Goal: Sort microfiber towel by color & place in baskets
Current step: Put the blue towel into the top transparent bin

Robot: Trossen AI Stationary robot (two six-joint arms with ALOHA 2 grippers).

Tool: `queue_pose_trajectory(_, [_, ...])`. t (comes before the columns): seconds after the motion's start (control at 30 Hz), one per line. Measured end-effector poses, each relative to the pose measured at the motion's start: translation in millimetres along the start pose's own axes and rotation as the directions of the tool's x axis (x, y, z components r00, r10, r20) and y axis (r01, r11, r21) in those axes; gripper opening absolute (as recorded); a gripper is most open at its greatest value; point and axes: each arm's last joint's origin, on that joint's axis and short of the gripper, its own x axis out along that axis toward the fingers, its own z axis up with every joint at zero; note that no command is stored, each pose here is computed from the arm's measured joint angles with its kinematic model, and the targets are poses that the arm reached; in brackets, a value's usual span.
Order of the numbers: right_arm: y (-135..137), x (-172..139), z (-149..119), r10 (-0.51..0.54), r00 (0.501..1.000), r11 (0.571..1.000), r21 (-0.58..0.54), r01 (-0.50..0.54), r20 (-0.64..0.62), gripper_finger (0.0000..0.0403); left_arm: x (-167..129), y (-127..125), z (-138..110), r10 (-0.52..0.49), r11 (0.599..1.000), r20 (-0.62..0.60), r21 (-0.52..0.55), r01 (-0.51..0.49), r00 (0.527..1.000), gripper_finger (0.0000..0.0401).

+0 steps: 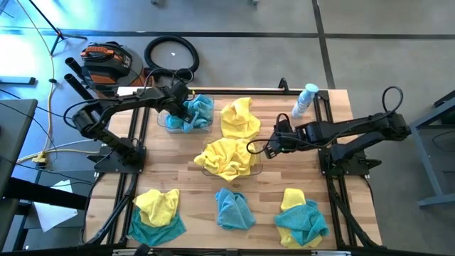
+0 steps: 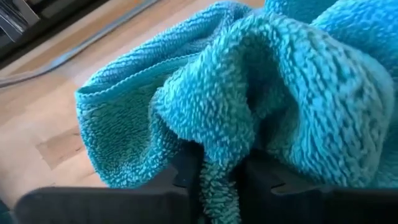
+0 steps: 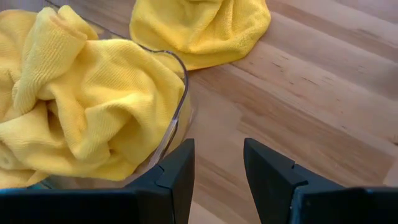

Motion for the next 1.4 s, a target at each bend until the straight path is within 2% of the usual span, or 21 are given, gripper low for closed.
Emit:
queue_pose_trajectory(0.17, [0,0,0,-0.003,1.0,1.0,-0.002,0.003,0.007,0.0133,-5,0,1,-0.002,1.0,0.004,0.001,0.002,1.0,0.012])
queue_pose_trajectory(0.33, [0,0,0,-0.007,1.0,1.0,-0.009,0.007,0.005,0.0133,-28,2,9,-0.01,1.0,0.051,0.01,0.009,0.999,0.0148])
queue_pose_trajectory(0.57, [0,0,0,-0.007,1.0,1.0,-0.006,0.007,0.005,0.0133,-74,6,17,-0.029,0.999,0.142,-0.019,0.032,0.989,0.0152])
queue_pose_trajectory(0.77, [0,0,0,-0.008,1.0,1.0,-0.003,0.008,0.007,0.0133,-100,8,14,-0.052,0.991,0.198,-0.113,0.076,0.979,0.0152])
queue_pose_trajectory(0.9, [0,0,0,-0.008,1.0,1.0,-0.002,0.008,0.007,0.0133,-94,2,10,-0.085,0.986,0.146,-0.132,0.105,0.986,0.0152])
queue_pose_trajectory(1.23, [0,0,1,-0.002,1.0,1.0,0.002,0.002,0.011,0.0133,-24,-10,-6,-0.061,0.99,0.015,-0.128,0.062,0.998,0.0152])
queue_pose_trajectory(1.4, [1,0,1,0.003,1.0,1.0,0.005,-0.003,0.014,0.0133,-11,-10,-6,-0.05,0.992,-0.024,-0.117,0.047,0.998,0.0152])
